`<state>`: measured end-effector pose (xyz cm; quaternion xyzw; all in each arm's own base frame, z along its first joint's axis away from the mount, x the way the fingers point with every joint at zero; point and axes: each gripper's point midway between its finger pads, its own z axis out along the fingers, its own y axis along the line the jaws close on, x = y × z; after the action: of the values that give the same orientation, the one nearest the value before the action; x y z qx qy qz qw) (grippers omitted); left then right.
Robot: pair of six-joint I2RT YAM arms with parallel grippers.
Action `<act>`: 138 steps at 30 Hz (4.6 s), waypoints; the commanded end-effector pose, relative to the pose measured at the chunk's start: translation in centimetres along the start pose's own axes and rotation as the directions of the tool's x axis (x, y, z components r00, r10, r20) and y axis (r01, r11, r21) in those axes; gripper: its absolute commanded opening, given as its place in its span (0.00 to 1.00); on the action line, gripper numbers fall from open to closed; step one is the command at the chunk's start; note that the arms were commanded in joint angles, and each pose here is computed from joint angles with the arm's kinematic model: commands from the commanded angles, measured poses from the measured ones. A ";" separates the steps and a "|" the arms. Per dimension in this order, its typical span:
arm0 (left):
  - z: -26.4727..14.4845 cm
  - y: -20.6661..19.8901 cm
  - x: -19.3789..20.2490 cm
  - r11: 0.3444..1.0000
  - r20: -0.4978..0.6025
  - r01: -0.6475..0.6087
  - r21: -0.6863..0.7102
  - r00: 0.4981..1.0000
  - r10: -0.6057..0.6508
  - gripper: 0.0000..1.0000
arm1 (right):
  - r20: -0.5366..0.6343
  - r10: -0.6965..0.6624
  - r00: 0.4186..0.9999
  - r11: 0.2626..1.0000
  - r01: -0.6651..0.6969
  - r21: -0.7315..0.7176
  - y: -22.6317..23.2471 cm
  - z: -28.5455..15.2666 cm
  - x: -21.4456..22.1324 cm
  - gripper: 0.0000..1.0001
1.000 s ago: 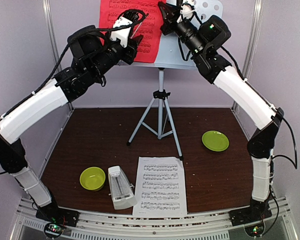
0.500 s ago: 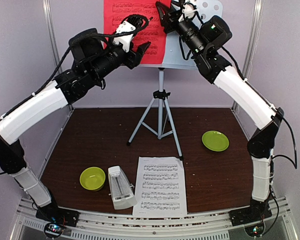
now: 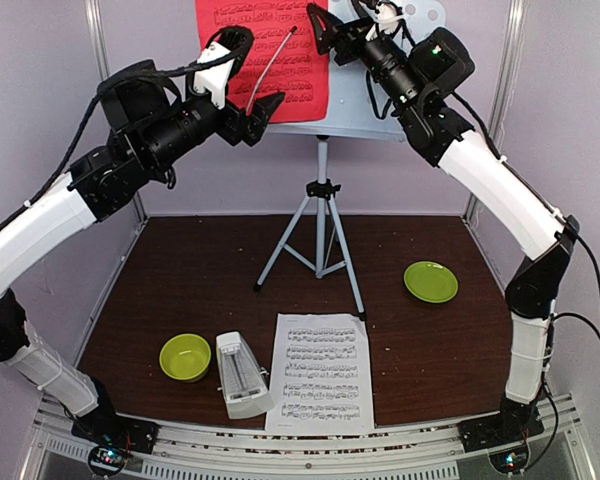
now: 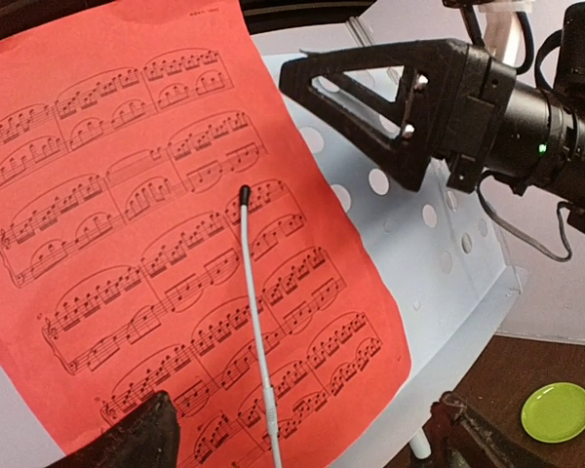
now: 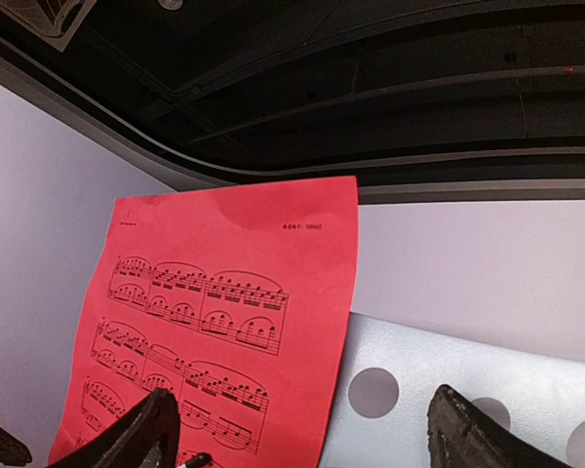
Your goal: Set up the instrument practice props
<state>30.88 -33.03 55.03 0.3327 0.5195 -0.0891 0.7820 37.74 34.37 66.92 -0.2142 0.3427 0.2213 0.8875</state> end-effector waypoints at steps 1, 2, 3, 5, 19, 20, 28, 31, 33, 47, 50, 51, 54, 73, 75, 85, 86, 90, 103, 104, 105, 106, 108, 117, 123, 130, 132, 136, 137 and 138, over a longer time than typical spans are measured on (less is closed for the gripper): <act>-1.7 0.7 -0.7 0.999 0.002 0.048 -0.007 0.999 -0.048 0.91 | 0.043 0.017 0.999 1.000 -0.017 0.021 -1.4 -1.1 -4.4 0.89; -2.0 0.6 -0.7 0.999 -0.004 0.051 0.005 0.999 -0.051 0.91 | 0.038 0.024 0.999 0.999 -0.025 0.022 -1.4 -1.5 -4.6 0.89; -2.3 0.4 -0.5 0.999 -0.018 0.051 0.018 0.999 -0.051 0.91 | 0.035 0.033 0.999 0.999 -0.034 0.025 -1.6 -1.9 -4.9 0.89; -2.8 -0.2 0.1 0.997 -0.049 0.054 0.054 0.997 -0.052 0.90 | 0.006 0.054 0.998 0.998 -0.055 0.023 -1.5 -2.9 -4.6 0.89; -8.0 -7.1 6.7 0.929 -0.326 0.186 0.321 0.942 -0.076 0.85 | -0.348 0.344 0.872 0.932 -0.362 0.015 0.9 -14.1 -1.4 0.86; -8.2 -7.8 7.4 0.921 -0.351 0.205 0.331 0.933 -0.082 0.85 | -0.378 0.371 0.848 0.920 -0.390 0.027 1.2 -15.2 -0.9 0.84; -9.1 -12.4 12.5 0.874 -0.520 0.279 0.397 0.853 -0.037 0.80 | -0.622 0.518 0.587 0.832 -0.516 0.206 3.6 -25.1 6.3 0.77; -9.6 -14.9 14.4 0.845 -0.576 0.304 0.440 0.818 0.006 0.78 | -0.680 0.555 0.478 0.801 -0.527 0.283 4.5 -29.0 9.0 0.77; -9.8 -16.7 16.0 0.827 -0.619 0.330 0.455 0.785 0.028 0.77 | -0.733 0.550 0.400 0.792 -0.527 0.307 5.6 -31.8 11.0 0.77; -9.2 -26.0 26.1 0.736 -0.806 0.461 0.496 0.559 0.192 0.73 | -0.715 0.663 -0.222 0.560 -0.487 0.670 11.3 -46.9 23.3 0.69; -9.7 -27.6 29.2 0.730 -0.834 0.473 0.493 0.496 0.242 0.72 | -0.674 0.664 -0.324 0.507 -0.468 0.724 12.5 -49.2 25.0 0.68; -9.8 -27.9 30.0 0.734 -0.839 0.470 0.491 0.481 0.253 0.72 | -0.660 0.663 -0.354 0.494 -0.456 0.741 12.9 -50.0 25.6 0.67; -10.3 -28.8 31.8 0.729 -0.848 0.475 0.493 0.448 0.281 0.71 | -0.625 0.663 -0.413 0.457 -0.438 0.774 13.8 -51.5 27.0 0.65; -12.1 -31.8 38.7 0.707 -0.895 0.552 0.442 0.324 0.307 0.65 | -0.418 0.754 -0.507 0.218 -0.408 0.887 16.1 -53.3 33.7 0.55; -12.1 -32.0 38.8 0.702 -0.895 0.558 0.442 0.325 0.305 0.65 | -0.407 0.761 -0.506 0.200 -0.413 0.888 16.1 -53.0 34.1 0.54; -12.5 -32.4 38.8 0.687 -0.892 0.573 0.447 0.345 0.293 0.64 | -0.370 0.786 -0.496 0.104 -0.483 0.869 16.8 -50.4 34.1 0.38; -12.3 -32.3 38.5 0.688 -0.890 0.571 0.448 0.356 0.285 0.64 | -0.371 0.785 -0.496 0.107 -0.482 0.870 17.0 -50.3 34.2 0.35; -11.3 -31.8 37.5 0.697 -0.881 0.554 0.455 0.394 0.262 0.64 | -0.366 0.781 -0.506 0.087 -0.492 0.866 17.5 -50.0 34.5 0.17; -5.9 -28.1 27.2 0.706 -0.749 0.503 0.498 0.660 0.058 0.68 | -0.519 0.745 -0.420 0.232 -0.565 0.792 16.6 -50.8 29.5 0.00; -5.5 -27.8 26.1 0.701 -0.728 0.502 0.506 0.684 0.035 0.68 | -0.539 0.733 -0.414 0.262 -0.559 0.786 16.5 -51.1 29.2 0.00; -5.2 -27.5 25.0 0.698 -0.708 0.501 0.512 0.706 0.012 0.68 | -0.565 0.725 -0.393 0.292 -0.568 0.770 16.3 -50.8 28.6 0.00; -4.8 -27.2 23.9 0.695 -0.686 0.498 0.518 0.728 -0.010 0.68 | -0.592 0.718 -0.367 0.323 -0.578 0.750 15.9 -50.5 27.8 0.00; -4.2 -26.5 22.0 0.697 -0.646 0.487 0.526 0.762 -0.046 0.68 | -0.654 0.696 -0.295 0.398 -0.601 0.694 15.2 -50.0 26.3 0.00; -2.7 -22.5 15.4 0.737 -0.486 0.427 0.524 0.861 -0.153 0.77 | -0.812 0.556 0.177 0.694 -0.637 0.336 10.8 -45.2 17.1 0.00; -3.3 -19.3 10.4 0.758 -0.359 0.356 0.546 0.917 -0.172 0.83 | -0.826 0.364 0.431 0.789 -0.614 0.027 10.1 -42.0 10.3 0.00; -5.4 -17.3 8.3 0.772 -0.293 0.293 0.564 0.945 -0.145 0.93 | -0.792 0.176 0.585 0.807 -0.546 -0.224 10.1 -39.5 4.5 0.00; -6.3 -16.7 8.0 0.778 -0.282 0.279 0.563 0.950 -0.137 0.96 | -0.759 0.165 0.630 0.806 -0.529 -0.264 9.8 -38.4 2.6 0.00; -7.5 -15.8 7.7 0.788 -0.278 0.252 0.562 0.955 -0.107 0.96 | -0.683 0.189 0.705 0.804 -0.511 -0.304 9.1 -36.2 -0.9 0.00; -7.7 -15.8 7.7 0.785 -0.283 0.255 0.565 0.953 -0.106 0.96 | -0.666 0.201 0.718 0.803 -0.510 -0.308 8.9 -35.5 -1.7 0.00; -7.7 -15.8 7.5 0.779 -0.286 0.265 0.568 0.951 -0.115 0.95 | -0.648 0.210 0.732 0.802 -0.508 -0.314 8.7 -34.9 -2.5 0.00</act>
<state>21.01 -39.44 39.09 0.5119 0.5951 -0.2909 0.5469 14.65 22.30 39.51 -0.3913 0.6141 0.3827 0.5687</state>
